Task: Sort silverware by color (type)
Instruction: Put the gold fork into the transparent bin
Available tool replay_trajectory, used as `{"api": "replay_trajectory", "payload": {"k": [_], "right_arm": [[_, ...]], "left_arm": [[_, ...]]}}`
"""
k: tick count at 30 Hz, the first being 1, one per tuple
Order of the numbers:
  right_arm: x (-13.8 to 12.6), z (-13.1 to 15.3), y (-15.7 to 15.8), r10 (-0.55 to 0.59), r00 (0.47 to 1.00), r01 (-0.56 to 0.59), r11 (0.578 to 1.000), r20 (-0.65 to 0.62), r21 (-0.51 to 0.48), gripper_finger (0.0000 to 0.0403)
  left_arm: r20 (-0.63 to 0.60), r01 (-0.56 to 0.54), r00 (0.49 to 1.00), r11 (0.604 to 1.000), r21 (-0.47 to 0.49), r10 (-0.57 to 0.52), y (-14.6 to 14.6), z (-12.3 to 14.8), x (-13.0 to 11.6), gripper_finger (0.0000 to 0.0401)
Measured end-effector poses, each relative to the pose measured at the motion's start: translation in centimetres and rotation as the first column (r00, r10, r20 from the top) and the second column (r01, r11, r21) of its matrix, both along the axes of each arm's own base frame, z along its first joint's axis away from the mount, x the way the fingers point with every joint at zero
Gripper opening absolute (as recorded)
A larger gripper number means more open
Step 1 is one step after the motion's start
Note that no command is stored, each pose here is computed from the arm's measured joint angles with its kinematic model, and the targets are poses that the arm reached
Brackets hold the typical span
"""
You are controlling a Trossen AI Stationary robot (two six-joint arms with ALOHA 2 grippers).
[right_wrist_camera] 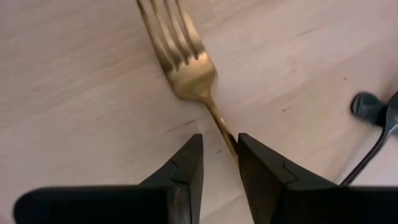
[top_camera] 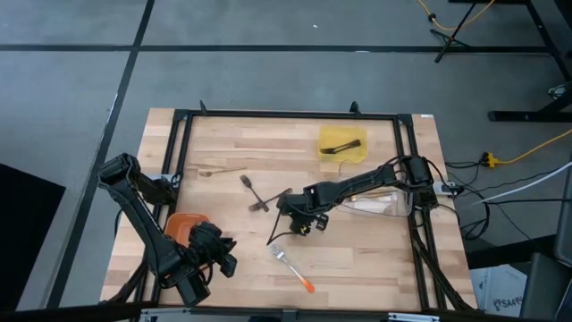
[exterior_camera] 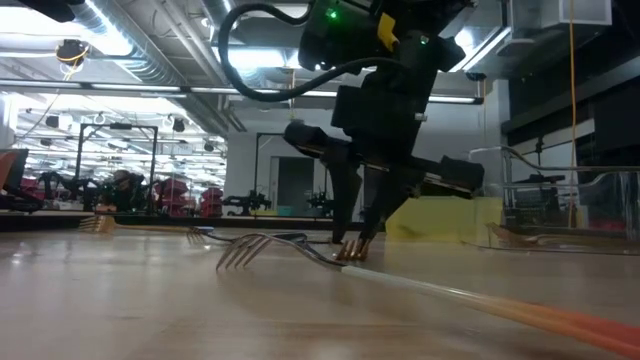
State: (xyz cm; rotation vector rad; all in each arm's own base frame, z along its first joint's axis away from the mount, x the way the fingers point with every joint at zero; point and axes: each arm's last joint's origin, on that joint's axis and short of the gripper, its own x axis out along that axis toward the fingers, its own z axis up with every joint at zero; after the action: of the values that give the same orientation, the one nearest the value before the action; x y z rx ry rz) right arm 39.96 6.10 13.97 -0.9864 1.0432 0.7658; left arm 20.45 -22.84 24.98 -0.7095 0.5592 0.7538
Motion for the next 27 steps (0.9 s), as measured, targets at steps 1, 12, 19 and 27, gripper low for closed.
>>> {"api": "replay_trajectory", "payload": {"k": [1,12,19,27], "right_arm": [[-0.01,-0.02,0.0,-0.014,1.0,0.014,1.0,-0.001,0.004,0.0095],[-0.05,-0.14,-0.06,-0.118,0.993,0.118,0.993,-0.013,0.021,0.0095],[-0.05,-0.17,-0.07,-0.118,0.993,0.118,0.993,-0.012,0.018,0.0094],[-0.05,-0.18,-0.07,-0.069,0.998,0.069,0.998,-0.008,0.0,0.0082]], "left_arm": [[0.0,0.0,1.0,1.0,0.0,0.0,0.0,0.0,0.0,0.0068],[0.0,0.0,1.0,1.0,0.001,0.0,0.0,0.0,0.0,0.0068],[0.0,0.0,1.0,1.0,0.001,0.0,0.0,0.0,0.0,0.0068],[-0.001,0.001,1.0,1.0,0.001,-0.001,0.0,-0.01,-0.01,0.0068]]}}
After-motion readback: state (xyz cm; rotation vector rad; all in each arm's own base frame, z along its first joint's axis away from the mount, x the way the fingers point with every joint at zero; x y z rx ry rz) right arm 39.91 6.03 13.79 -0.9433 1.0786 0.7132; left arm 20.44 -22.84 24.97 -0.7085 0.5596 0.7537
